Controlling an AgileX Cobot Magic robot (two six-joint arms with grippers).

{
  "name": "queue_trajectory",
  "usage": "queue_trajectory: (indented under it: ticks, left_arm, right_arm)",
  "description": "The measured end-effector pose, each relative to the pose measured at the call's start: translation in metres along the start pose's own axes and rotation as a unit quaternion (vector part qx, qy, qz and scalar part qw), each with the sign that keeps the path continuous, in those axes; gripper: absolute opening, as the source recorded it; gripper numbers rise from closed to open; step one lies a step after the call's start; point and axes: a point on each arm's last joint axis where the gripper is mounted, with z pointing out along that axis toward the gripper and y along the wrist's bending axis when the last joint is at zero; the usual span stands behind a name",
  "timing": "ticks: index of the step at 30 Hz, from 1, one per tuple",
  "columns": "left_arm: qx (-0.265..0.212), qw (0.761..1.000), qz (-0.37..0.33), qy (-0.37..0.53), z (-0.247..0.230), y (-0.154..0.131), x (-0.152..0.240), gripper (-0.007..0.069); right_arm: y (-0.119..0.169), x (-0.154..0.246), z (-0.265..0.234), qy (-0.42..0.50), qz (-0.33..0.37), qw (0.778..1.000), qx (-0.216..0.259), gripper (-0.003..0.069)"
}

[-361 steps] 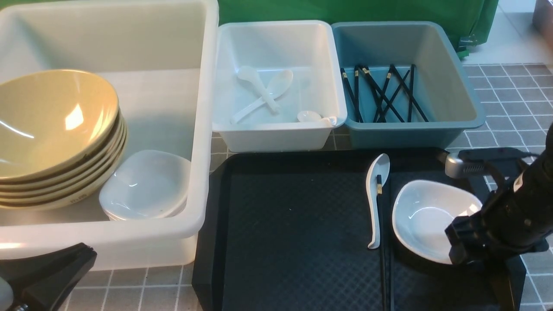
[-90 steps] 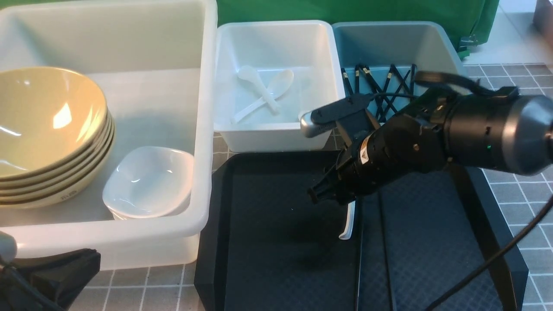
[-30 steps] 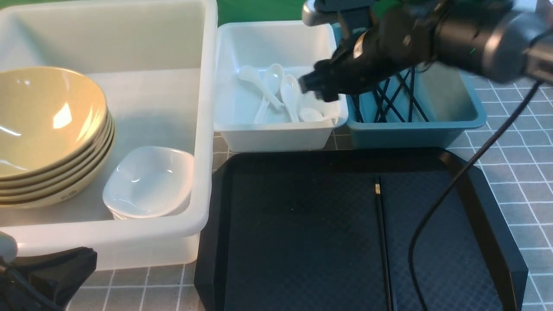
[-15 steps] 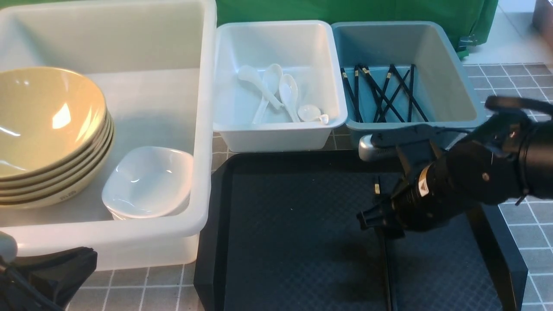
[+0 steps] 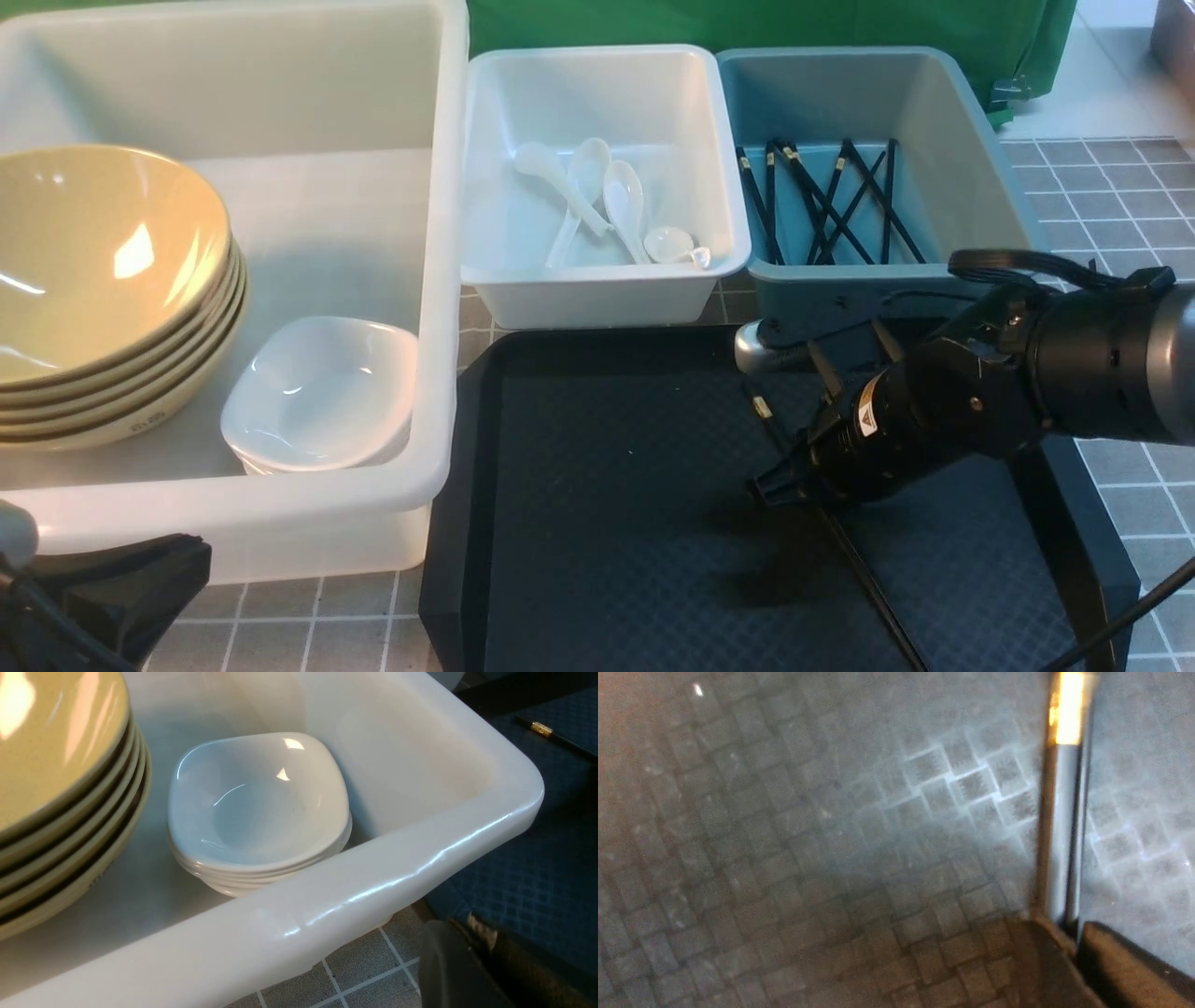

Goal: On grey table put chopsticks spoon bowls plates into blue grey white boxes.
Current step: 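Grasp the chopsticks with the right gripper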

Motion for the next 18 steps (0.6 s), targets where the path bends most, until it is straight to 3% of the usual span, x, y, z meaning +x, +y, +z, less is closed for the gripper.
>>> queue_trajectory:
  ticks: [6, 9, 12, 18]
  left_arm:
    - [0.0, 1.0, 0.0, 0.0, 0.0, 0.0, 0.0, -0.0006]
    - [0.0, 1.0, 0.0, 0.0, 0.0, 0.0, 0.0, -0.0006]
    - [0.0, 1.0, 0.0, 0.0, 0.0, 0.0, 0.0, -0.0006]
    - [0.0, 1.0, 0.001, 0.0, 0.0, 0.0, 0.0, -0.0006]
  right_arm:
    - [0.004, 0.011, -0.029, 0.031, -0.071, 0.997, 0.002, 0.0105]
    - [0.013, 0.01, -0.06, -0.008, -0.097, 0.995, -0.009, 0.0094]
    - [0.015, 0.006, -0.092, -0.068, -0.104, 0.992, -0.021, 0.0036]
    - [0.015, 0.003, -0.105, -0.102, -0.109, 0.989, -0.024, 0.0031]
